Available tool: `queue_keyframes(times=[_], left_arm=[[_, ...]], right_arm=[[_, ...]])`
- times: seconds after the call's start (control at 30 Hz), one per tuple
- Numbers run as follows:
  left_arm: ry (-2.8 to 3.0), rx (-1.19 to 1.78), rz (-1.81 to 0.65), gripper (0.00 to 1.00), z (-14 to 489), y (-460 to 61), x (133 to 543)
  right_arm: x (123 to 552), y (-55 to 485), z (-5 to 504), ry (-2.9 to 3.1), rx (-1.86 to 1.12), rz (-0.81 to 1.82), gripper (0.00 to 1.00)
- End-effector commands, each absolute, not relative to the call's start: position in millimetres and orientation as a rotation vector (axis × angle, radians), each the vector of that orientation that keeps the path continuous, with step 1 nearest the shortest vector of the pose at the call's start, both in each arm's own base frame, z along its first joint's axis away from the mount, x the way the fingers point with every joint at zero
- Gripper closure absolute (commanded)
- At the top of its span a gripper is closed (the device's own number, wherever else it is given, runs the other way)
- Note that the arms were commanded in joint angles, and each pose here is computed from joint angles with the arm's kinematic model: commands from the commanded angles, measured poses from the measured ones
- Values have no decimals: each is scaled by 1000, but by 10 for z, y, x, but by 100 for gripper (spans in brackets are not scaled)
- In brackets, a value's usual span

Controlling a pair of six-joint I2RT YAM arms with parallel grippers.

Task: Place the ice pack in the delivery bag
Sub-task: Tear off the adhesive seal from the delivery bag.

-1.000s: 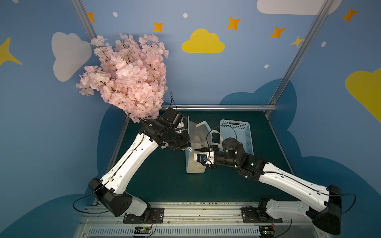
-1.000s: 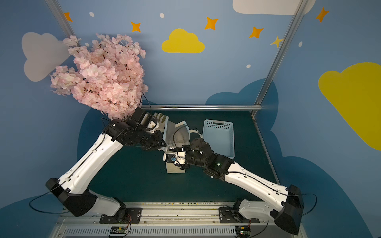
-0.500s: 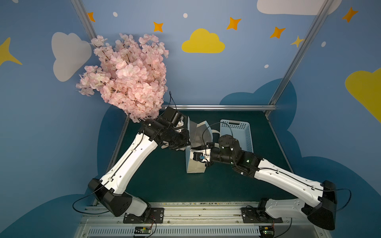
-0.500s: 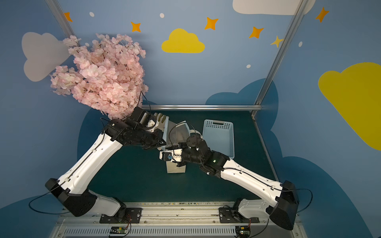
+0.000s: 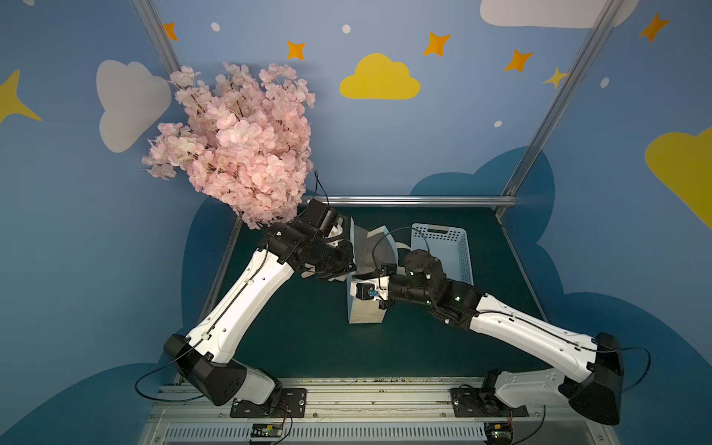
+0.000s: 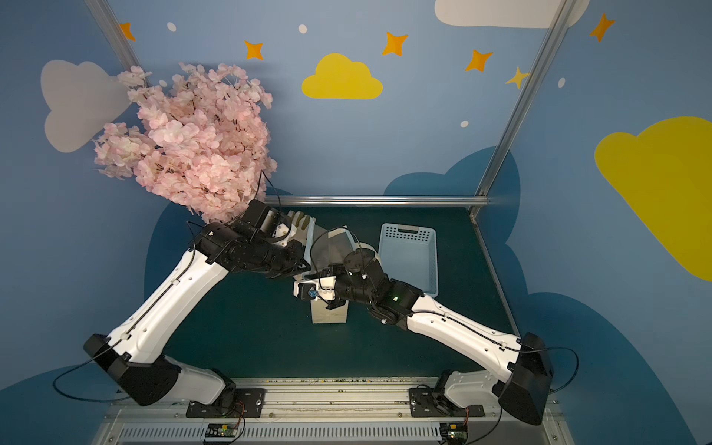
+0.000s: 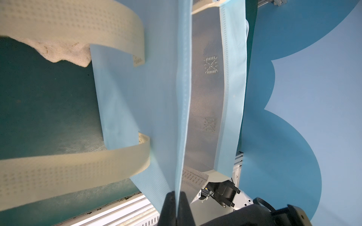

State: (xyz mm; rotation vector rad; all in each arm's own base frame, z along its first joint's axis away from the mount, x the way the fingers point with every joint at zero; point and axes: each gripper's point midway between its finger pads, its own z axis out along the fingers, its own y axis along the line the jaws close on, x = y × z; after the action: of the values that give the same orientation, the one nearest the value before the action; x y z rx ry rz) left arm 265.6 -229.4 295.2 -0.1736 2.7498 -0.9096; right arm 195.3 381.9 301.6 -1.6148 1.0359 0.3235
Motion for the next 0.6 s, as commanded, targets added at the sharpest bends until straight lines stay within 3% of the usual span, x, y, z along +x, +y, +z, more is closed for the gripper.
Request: queue_keyframes(times=[0.0, 0.2, 0.33, 0.4, 0.5, 0.57], left_arm=[[2729, -144, -938, 97, 3034, -2281, 2599], [2729, -125, -936, 97, 3029, -2277, 2596], [2725, -126, -929, 97, 3026, -2261, 2601], [2721, -127, -929, 98, 3031, -2256, 2602], [2720, -130, -935, 97, 3029, -2258, 2600], [2720, -135, -945, 97, 3029, -2266, 2607]], right_arm=[[2003, 3834, 3202, 1008, -1580, 301, 78], [2021, 3782, 3202, 1017, -1598, 301, 79], [1945, 3696, 3263, 1015, -1620, 360, 59], [1894, 3621, 3289, 1023, -1632, 399, 54], [1886, 3551, 3257, 1023, -1657, 399, 55], [1879, 3580, 3197, 1008, -1684, 383, 63]])
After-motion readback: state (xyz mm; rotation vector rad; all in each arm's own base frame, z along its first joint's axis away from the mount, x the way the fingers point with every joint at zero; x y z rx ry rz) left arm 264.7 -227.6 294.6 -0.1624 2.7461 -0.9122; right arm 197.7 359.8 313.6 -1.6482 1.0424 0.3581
